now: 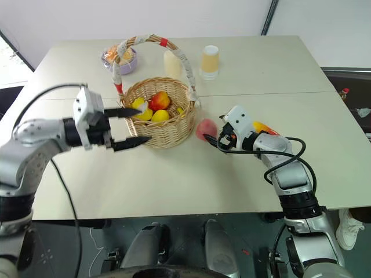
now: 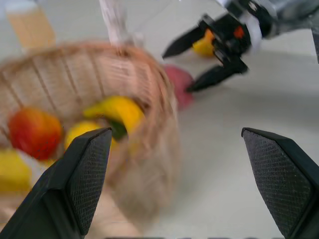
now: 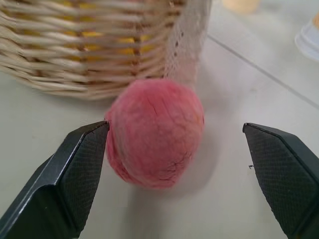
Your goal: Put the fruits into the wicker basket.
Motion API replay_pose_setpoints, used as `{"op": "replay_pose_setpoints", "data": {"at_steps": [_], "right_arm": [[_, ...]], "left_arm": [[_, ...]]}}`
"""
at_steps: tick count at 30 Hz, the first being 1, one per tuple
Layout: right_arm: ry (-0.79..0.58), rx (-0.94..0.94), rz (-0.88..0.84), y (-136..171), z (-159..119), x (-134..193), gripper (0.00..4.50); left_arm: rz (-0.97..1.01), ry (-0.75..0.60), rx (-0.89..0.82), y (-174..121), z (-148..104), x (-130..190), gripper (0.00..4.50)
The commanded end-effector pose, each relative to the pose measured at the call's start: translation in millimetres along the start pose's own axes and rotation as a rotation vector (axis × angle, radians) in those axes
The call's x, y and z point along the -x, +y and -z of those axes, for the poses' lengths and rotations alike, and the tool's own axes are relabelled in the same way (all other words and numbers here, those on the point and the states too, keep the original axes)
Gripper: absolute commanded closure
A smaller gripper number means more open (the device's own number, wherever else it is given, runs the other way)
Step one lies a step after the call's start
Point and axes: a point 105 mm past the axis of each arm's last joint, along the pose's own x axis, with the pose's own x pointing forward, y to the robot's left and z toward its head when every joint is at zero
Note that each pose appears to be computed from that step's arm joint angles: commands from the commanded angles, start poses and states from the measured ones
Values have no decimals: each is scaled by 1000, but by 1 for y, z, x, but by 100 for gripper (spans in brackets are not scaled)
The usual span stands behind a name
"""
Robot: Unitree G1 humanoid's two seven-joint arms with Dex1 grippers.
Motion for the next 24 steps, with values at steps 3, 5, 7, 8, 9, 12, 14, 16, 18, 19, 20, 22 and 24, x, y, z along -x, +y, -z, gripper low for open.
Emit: {"op": "replay_pose_setpoints", "data": {"at_steps": [3,5,7,8,9,12,14,16,18,19,20,22,24], "right_arm": [[-23,-62,-23,2,1,-11,0],[-15,-80,-35,5,5,-14,0],[-23,-90,-40,7,5,-16,26],[-32,-93,-39,7,4,-16,55],[-38,-94,-37,6,2,-16,85],[-45,-31,-19,4,-4,-10,214],[-54,26,-16,3,-11,-1,214],[-67,78,-20,4,-19,6,214],[-87,148,-60,10,-30,16,214],[-101,188,-94,16,-37,22,214],[-124,227,-143,25,-48,28,214],[-232,253,-263,51,-88,33,214],[-286,261,-282,61,-110,26,214]], "left_arm": [[1,-17,-5,-22,-2,-1,7],[-9,-15,7,-26,1,-2,7],[-17,-14,12,-27,3,-3,2],[-20,-14,13,-26,3,-3,0],[-22,-14,14,-26,3,-3,0],[-44,-45,25,-21,2,-2,0],[-64,-85,38,-17,-1,1,0],[-80,-109,52,-14,-1,4,0],[-107,-135,72,-10,0,9,0],[-127,-159,87,-7,-1,13,0],[-148,-182,105,-4,0,17,0],[-187,-195,126,2,7,30,0],[-198,-190,133,3,14,36,0]]}}
